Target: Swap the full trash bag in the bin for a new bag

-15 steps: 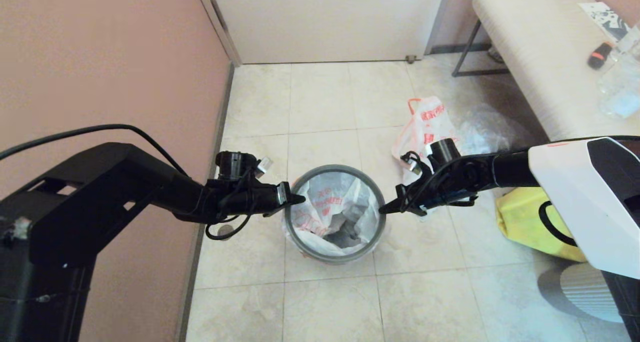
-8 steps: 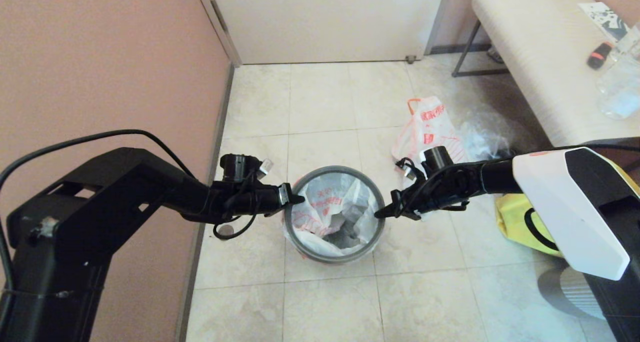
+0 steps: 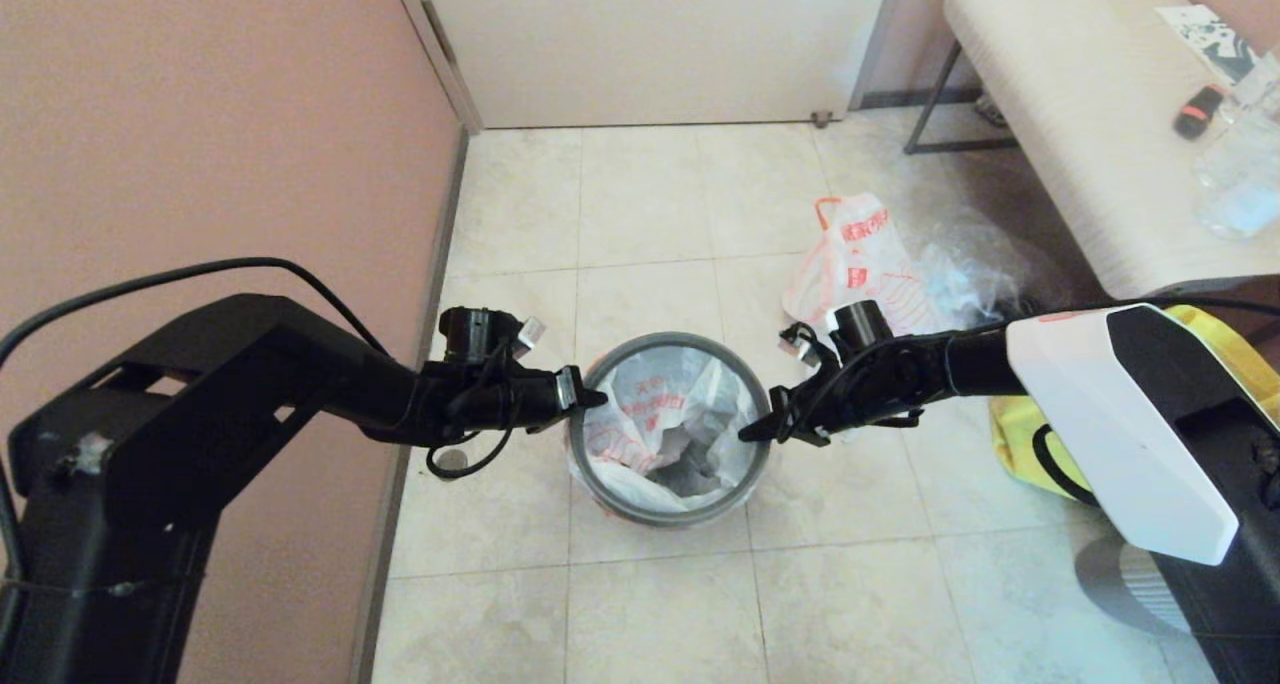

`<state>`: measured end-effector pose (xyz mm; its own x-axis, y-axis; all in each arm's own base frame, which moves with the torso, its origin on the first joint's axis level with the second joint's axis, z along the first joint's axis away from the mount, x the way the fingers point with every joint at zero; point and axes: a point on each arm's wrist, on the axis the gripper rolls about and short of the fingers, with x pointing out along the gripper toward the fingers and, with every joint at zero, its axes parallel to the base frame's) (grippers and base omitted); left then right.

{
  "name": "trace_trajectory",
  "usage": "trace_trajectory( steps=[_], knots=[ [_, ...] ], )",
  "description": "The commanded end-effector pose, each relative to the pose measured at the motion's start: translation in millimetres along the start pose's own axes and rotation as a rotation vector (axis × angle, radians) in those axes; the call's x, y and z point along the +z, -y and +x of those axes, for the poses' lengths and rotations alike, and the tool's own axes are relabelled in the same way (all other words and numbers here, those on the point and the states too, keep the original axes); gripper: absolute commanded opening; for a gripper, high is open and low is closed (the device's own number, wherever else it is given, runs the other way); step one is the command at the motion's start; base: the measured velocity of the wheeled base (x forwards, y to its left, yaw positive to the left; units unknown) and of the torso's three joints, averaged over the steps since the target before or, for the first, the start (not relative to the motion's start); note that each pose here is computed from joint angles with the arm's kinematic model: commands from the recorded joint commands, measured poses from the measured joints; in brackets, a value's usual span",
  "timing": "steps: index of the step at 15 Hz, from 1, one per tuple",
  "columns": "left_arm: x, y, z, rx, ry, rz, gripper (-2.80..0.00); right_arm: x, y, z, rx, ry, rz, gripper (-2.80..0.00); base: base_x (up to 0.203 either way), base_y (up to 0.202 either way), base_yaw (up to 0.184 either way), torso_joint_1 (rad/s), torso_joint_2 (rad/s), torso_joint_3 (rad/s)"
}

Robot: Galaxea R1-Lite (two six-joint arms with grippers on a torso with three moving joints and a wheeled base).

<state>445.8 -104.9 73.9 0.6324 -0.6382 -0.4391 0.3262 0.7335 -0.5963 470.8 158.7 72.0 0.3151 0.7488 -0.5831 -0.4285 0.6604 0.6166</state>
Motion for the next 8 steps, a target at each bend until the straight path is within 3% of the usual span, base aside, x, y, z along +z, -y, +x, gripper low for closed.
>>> trace_trajectory(
  steps=[1, 5, 8],
  knots=[
    [16.2, 18.7, -17.8, -0.022, 0.054, 0.029, -2.8, 10.6, -28.0, -25.6, 0.004, 0.042, -0.036, -2.8, 0.0, 0.0, 0.0, 0.0, 0.0, 0.0],
    [46.6, 94.6, -88.4, -0.038, 0.15, 0.092, -2.8, 18.8, -104.9, -105.6, -0.038, 0.139, -0.107, -2.8, 0.0, 0.0, 0.0, 0.0, 0.0, 0.0],
    [37.2, 143.7, -144.8, 0.097, 0.203, 0.12, -2.8, 0.2, -140.9, -164.9, -0.257, 0.193, -0.09, -2.8, 0.0, 0.0, 0.0, 0.0, 0.0, 0.0]
  ],
)
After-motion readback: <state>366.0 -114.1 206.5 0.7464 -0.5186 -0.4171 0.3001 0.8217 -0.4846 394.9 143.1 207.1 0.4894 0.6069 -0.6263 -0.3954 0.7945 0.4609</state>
